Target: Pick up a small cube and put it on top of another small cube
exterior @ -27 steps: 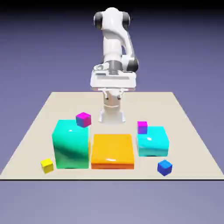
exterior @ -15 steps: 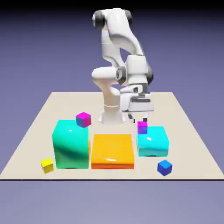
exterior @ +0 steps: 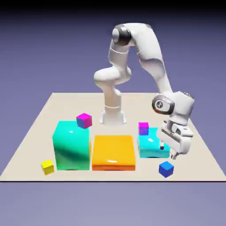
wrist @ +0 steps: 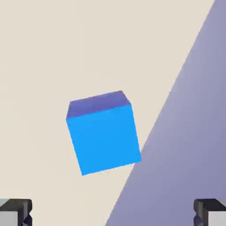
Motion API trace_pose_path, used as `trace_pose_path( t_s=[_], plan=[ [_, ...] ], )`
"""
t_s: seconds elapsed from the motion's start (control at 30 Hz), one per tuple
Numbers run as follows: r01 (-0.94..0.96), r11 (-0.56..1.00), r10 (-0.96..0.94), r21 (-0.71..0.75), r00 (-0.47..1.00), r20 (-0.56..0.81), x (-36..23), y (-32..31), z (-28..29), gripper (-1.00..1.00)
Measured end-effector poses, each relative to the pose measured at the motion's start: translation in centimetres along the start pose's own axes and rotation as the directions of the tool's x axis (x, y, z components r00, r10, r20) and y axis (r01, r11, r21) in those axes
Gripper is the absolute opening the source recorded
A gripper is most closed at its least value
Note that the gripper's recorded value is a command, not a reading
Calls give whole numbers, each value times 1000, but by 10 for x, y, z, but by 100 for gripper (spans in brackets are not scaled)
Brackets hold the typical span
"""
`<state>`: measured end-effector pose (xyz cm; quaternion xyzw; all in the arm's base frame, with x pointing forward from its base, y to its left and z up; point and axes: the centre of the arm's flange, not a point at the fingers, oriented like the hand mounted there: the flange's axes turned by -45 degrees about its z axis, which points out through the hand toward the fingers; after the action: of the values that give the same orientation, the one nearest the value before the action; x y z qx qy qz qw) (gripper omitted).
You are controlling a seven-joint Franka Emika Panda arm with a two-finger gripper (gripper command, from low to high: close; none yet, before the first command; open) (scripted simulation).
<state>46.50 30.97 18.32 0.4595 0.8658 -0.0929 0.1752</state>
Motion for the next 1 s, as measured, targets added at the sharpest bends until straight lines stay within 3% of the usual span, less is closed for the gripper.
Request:
trace_pose_path(
  t_s=[0.17, 0.2, 0.27, 0.43, 0.7, 1.0],
  plan=[
    [0, 1000, 0, 0, 1000, 0, 7, 0, 62, 0],
    [0, 1000, 0, 0, 1000, 0, 8, 0, 68, -100],
    [0, 1000, 0, 1, 1000, 0, 8, 0, 68, -100],
    [-29, 1000, 29, 11, 1000, -5, -2, -3, -6, -100],
    [-394, 905, 402, 161, 915, -18, -29, -62, -78, -100],
    [-695, 653, 704, 302, 704, 97, -45, -149, -137, -100]
  ],
)
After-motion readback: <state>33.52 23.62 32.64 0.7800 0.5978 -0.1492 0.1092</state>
